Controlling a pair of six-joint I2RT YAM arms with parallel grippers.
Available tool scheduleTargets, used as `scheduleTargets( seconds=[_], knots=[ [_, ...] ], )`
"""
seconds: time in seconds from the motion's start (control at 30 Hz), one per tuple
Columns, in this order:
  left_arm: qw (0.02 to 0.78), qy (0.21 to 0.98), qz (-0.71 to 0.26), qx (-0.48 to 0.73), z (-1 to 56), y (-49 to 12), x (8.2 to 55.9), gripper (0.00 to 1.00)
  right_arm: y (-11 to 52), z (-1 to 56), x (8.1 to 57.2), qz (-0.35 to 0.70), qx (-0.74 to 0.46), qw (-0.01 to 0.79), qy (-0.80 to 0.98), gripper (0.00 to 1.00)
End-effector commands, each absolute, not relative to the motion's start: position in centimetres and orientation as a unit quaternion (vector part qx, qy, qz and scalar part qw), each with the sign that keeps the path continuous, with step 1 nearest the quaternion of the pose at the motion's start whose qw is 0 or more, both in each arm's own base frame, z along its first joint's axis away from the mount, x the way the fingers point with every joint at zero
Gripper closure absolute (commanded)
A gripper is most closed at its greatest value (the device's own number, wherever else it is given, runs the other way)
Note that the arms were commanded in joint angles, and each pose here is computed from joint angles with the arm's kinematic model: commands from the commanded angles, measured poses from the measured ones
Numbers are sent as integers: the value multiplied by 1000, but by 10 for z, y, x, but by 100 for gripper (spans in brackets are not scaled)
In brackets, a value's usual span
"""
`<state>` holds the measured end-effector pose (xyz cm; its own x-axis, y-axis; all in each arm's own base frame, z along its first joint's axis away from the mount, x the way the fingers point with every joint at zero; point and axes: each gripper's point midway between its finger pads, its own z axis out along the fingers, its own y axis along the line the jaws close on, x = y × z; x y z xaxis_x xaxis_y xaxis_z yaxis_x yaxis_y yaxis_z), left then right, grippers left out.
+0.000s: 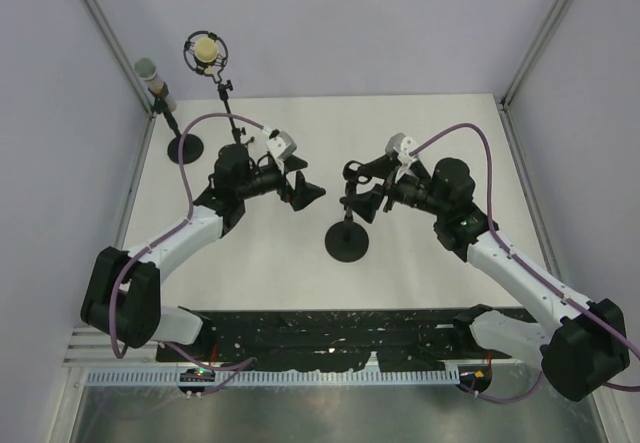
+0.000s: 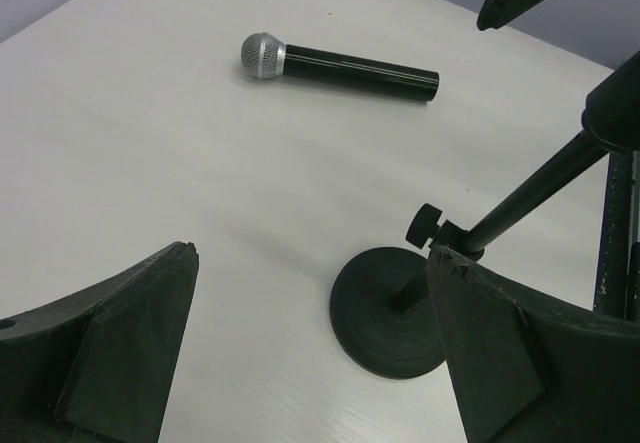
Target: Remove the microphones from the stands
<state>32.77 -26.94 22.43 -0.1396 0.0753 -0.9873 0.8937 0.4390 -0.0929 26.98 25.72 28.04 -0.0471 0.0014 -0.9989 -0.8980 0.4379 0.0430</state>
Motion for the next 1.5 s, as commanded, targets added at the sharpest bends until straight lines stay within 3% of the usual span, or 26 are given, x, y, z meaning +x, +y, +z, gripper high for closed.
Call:
scheduleTargets(
  seconds=[0.0,0.27,0.4,0.53,0.63,0.77,1.2,1.37,1.47],
  knots=[
    [556,654,-375,351,235,-270,341,0,260,300,280,384,-337,612,603,7],
    [553,666,-368,338,230,-268,347,0,269,301,283,383,-320,600,625,27],
    [542,668,-381,339,228,-272,346,0,268,304,285,371,-328,599,629,43],
    [527,665,-404,343,227,-277,340,0,277,318,273,374,-394,591,597,52],
    [512,653,-433,352,231,-283,329,0,282,324,266,382,-437,574,577,66],
    [490,636,-476,358,237,-290,315,0,287,323,255,398,-471,555,559,73],
    [403,661,-563,288,218,-324,318,5,272,303,251,422,-487,535,547,71],
    [366,672,-595,244,217,-332,324,12,271,302,245,437,-487,529,540,71],
    [339,675,-615,228,219,-336,323,23,270,297,242,441,-487,524,543,71]
  ],
)
